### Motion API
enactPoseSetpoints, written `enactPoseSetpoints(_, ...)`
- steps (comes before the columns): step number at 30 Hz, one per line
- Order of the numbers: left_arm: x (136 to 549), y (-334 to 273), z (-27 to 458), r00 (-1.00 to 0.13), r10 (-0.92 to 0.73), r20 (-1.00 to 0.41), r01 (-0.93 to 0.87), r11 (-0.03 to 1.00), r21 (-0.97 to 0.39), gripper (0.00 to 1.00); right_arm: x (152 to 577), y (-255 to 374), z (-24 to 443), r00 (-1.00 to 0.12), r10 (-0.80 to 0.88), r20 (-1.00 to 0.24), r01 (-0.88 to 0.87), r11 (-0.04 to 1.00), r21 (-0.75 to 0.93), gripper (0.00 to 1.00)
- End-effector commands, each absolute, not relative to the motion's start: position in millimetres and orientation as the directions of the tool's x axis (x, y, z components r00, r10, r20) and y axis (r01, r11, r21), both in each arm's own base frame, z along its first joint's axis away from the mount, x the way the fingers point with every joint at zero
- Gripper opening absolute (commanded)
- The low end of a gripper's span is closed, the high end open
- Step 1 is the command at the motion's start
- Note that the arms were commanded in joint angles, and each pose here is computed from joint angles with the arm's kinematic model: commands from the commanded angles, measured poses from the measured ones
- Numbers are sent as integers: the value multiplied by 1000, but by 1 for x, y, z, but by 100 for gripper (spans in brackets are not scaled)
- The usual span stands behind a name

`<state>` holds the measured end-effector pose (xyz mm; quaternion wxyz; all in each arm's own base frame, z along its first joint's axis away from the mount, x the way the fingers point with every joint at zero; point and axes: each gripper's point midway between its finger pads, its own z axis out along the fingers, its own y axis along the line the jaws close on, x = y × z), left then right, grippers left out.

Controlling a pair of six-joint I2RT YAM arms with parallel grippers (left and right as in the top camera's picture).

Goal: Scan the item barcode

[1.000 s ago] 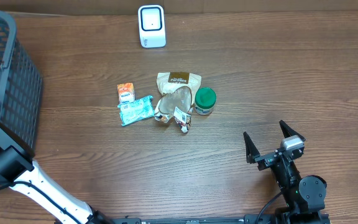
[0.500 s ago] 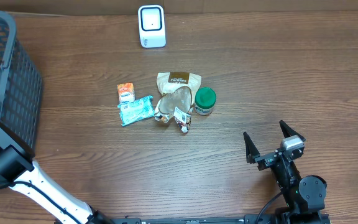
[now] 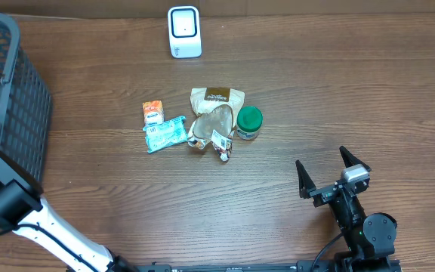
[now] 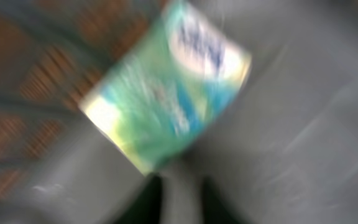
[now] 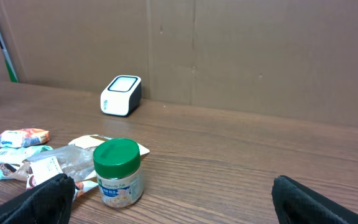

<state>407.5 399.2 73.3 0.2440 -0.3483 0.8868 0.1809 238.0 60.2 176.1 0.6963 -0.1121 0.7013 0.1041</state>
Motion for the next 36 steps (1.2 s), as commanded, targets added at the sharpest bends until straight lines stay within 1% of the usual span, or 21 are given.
enactPoseSetpoints(1, 424, 404, 148, -552, -445, -705, -716, 686, 128, 59, 239, 58, 174, -5, -10, -1000, -294, 956, -8, 100)
enactPoseSetpoints(3, 429, 406, 148, -573, -408, -711, -688, 710, 147, 62, 239, 58, 174, -5, -10, -1000, -294, 956, -8, 100)
enactPoseSetpoints(6, 435, 408, 131, -615, -371, -696, -649, 740, 178, 62, 239, 58, 174, -5, -10, -1000, -294, 956, -8, 100)
enactPoseSetpoints(13, 436, 410, 82, -710, -330, -623, -575, 783, 240, 56, 239, 58, 174, -5, -10, -1000, -294, 956, -8, 100)
enactPoseSetpoints(18, 439, 411, 64, -735, -310, -603, -546, 798, 255, 61, 239, 58, 174, -5, -10, -1000, -294, 956, -8, 100)
enactPoseSetpoints(24, 440, 410, 43, -770, -280, -573, -501, 822, 271, 62, 239, 58, 174, -5, -10, -1000, -294, 956, -8, 100)
enactPoseSetpoints(31, 433, 406, 15, -796, -303, -524, -489, 832, 261, 57, 239, 58, 174, -5, -10, -1000, -294, 956, -8, 100)
enactPoseSetpoints(33, 431, 404, 8, -803, -309, -509, -485, 835, 258, 51, 239, 58, 174, -5, -10, -1000, -294, 956, -8, 100)
enactPoseSetpoints(35, 429, 402, 5, -809, -315, -497, -483, 838, 255, 38, 239, 58, 174, -5, -10, -1000, -294, 956, -8, 100)
enactPoseSetpoints(36, 429, 402, 5, -810, -317, -494, -483, 838, 254, 24, 239, 58, 174, -5, -10, -1000, -294, 956, -8, 100)
